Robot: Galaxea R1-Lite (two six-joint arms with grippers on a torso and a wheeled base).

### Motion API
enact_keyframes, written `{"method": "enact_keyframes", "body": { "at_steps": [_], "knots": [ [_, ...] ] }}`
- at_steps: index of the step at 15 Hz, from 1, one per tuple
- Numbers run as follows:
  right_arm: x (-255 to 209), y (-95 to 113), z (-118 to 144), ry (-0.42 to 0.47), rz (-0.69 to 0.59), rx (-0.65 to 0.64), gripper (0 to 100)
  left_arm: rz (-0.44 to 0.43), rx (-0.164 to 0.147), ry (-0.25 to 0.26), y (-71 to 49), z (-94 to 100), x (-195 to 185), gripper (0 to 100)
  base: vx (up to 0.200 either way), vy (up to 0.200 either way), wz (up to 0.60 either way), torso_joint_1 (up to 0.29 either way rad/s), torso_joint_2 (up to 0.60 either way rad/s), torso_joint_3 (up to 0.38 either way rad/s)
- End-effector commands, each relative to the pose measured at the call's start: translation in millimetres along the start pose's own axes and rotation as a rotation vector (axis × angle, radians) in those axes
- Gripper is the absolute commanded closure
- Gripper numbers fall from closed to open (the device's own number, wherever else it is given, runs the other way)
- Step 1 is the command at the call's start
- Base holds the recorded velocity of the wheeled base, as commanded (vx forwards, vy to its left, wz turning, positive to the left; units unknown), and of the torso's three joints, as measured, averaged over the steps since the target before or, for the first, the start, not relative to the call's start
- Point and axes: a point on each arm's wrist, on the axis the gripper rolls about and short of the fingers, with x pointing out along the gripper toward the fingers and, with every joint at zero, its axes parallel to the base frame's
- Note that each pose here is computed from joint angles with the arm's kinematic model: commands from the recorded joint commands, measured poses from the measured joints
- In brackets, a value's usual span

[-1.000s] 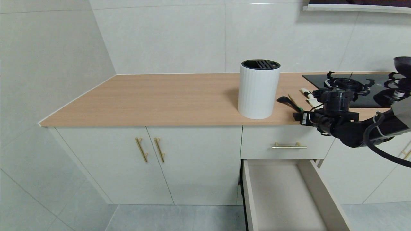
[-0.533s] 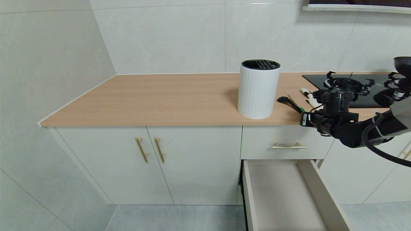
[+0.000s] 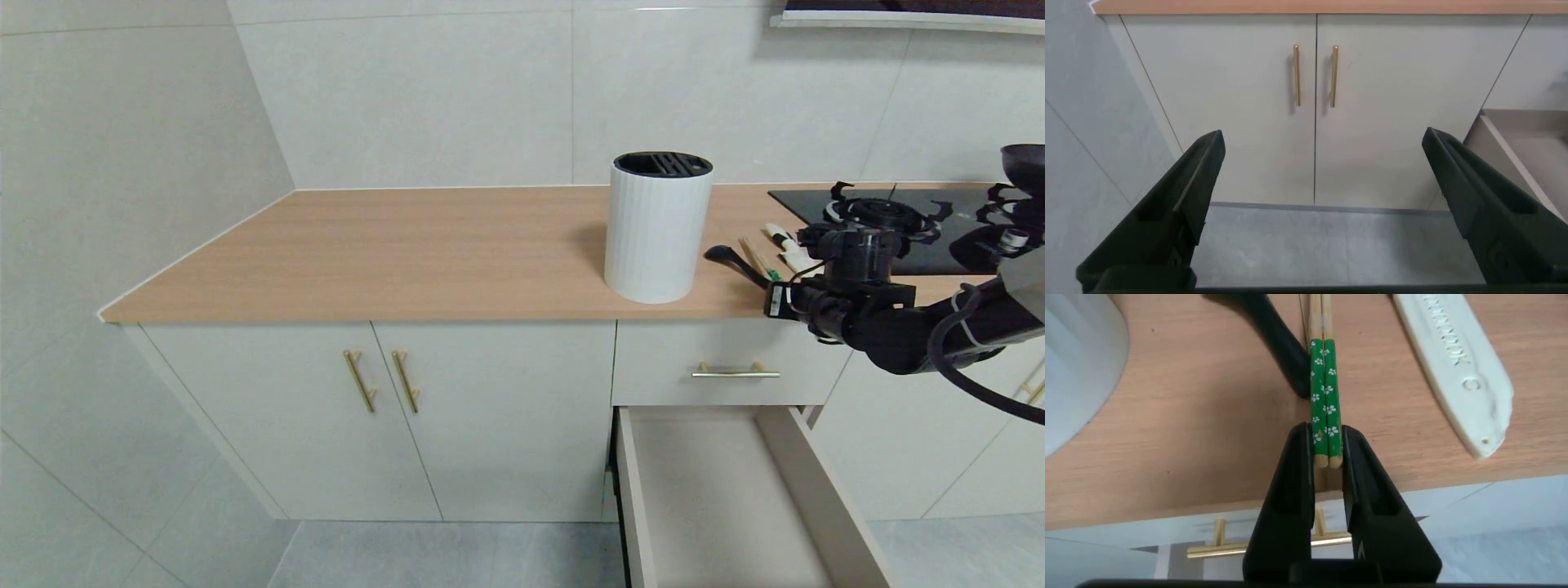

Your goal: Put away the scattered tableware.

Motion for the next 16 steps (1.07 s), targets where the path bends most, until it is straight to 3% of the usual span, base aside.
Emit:
{"method": "enact_keyframes", "body": {
  "at_steps": [1, 9, 16],
  "knots": [
    [-10.1, -1.5, 12.8, -0.029, 0.002, 0.009, 100, 0.000, -0.001, 0.000, 0.0, 0.0, 0.0, 0, 0.000, 0.000, 0.00, 0.000, 0.00, 0.000],
    [-67.6, -8.7, 52.2, -0.046, 0.052, 0.040, 100, 0.000, -0.001, 0.000, 0.0, 0.0, 0.0, 0, 0.000, 0.000, 0.00, 0.000, 0.00, 0.000],
    [-132.7, -19.7, 72.2, 0.093, 0.159, 0.042, 100, 0.000, -0.001, 0.000, 0.0, 0.0, 0.0, 0, 0.000, 0.000, 0.00, 0.000, 0.00, 0.000]
  ]
}}
